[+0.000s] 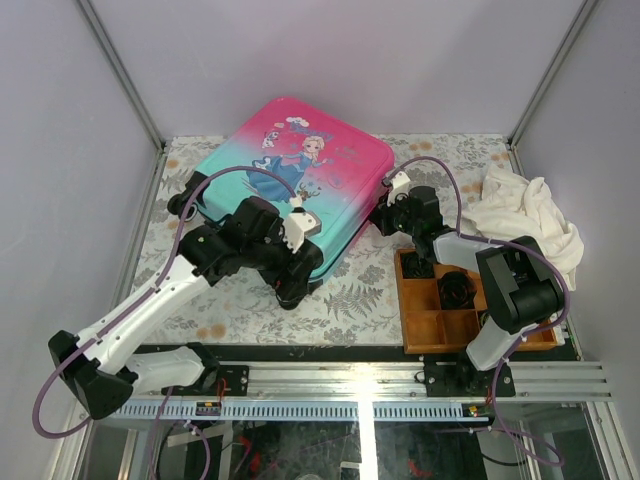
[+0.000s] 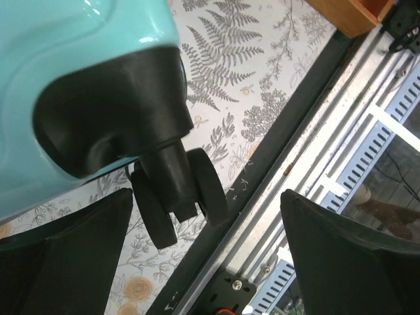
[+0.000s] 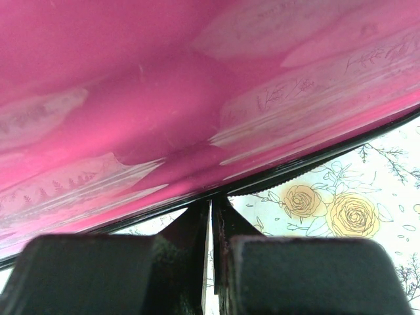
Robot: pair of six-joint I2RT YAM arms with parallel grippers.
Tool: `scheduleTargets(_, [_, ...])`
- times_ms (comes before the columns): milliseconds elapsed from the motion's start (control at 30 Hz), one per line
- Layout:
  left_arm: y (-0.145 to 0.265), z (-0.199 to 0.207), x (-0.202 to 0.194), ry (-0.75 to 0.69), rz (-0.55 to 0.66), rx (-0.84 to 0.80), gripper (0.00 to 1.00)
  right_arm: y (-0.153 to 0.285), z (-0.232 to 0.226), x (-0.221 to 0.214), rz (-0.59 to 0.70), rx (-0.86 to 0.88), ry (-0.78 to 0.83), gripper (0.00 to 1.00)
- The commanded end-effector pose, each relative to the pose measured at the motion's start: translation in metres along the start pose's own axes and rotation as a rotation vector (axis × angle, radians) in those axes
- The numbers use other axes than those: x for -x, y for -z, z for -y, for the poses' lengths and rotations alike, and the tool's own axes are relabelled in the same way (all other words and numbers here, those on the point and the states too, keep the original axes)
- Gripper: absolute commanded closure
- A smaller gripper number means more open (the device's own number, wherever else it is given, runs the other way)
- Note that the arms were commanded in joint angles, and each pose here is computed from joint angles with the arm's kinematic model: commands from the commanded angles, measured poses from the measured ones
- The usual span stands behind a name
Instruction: Pack the luggage
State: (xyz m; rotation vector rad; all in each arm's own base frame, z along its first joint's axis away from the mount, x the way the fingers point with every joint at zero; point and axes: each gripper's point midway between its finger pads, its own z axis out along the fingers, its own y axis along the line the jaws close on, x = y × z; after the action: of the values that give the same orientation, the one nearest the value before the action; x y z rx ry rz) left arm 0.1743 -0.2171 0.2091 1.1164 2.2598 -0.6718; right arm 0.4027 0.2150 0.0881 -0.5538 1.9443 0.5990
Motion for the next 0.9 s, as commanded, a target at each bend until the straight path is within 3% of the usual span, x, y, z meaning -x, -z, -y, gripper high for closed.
scheduleTargets(0, [-0.014,-0.017,0.020,0.042,0.074,0.099,0.09,-0.007,-0.027,0.024,0.068,0.063,0.046,1.00])
scheduleTargets(367, [-0.021,-0.035,-0.006,-0.014,0.008,0.202,0.26,-0.006,-0.019,0.023,0.066,0.011,0.048,1.00])
scheduleTargets(467, [-0.017,-0.039,-0.011,-0.044,0.001,0.225,0.38,-0.006,-0.016,0.025,0.072,-0.003,0.050,1.00])
scheduleTargets(600, [-0.013,-0.038,-0.018,-0.103,-0.030,0.210,0.65,-0.005,-0.009,0.025,0.068,-0.042,0.054,1.00])
scheduleTargets(867, [0.007,-0.052,-0.035,-0.269,-0.119,0.245,0.98,0.011,0.017,0.032,0.079,-0.158,0.128,1.00])
